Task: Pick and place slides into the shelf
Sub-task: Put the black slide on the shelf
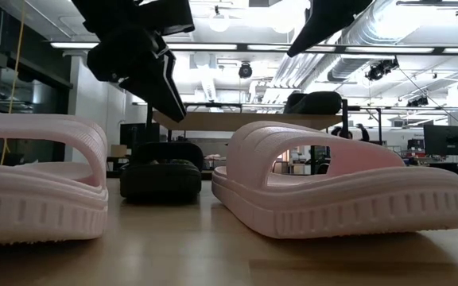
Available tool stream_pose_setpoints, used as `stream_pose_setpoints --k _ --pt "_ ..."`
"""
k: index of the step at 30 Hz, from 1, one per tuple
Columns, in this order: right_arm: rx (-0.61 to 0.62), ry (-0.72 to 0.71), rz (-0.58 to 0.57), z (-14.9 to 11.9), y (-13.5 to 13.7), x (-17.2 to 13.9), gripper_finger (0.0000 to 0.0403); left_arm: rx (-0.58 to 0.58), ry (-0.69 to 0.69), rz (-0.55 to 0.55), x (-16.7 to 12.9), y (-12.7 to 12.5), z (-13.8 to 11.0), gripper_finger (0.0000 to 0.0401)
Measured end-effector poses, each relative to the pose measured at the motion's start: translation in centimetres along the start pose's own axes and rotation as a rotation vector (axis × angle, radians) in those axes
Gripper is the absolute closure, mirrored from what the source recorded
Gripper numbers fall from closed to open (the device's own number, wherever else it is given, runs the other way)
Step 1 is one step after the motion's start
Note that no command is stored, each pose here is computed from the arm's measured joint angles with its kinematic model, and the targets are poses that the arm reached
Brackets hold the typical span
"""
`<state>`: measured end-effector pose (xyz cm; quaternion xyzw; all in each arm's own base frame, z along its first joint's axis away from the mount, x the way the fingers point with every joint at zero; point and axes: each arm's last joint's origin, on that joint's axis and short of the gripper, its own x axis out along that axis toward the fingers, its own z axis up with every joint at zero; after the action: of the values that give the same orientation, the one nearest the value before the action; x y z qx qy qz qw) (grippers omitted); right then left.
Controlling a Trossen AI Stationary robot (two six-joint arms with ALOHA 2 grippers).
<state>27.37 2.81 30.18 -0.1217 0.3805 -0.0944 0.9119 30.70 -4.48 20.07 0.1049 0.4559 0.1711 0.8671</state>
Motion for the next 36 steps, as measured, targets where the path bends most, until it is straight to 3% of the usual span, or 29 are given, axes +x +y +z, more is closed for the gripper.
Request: stream_pose_setpoints --k 19,29,36 --pt "0.003 0.0 0.0 0.0 0.0 0.0 0.0301 0.032 0.029 0.023 0.0 0.1 -0.3 0.0245" --pt "0.004 -0.001 0.0 0.0 0.0 0.0 0.0301 0.06 0.081 0.028 1.6 -0.7 -0.8 0.0245" --pt "0.007 -0.01 0.0 0.1 0.0 0.0 0.0301 0.097 0.124 0.088 2.2 -0.8 -1.5 0.0245"
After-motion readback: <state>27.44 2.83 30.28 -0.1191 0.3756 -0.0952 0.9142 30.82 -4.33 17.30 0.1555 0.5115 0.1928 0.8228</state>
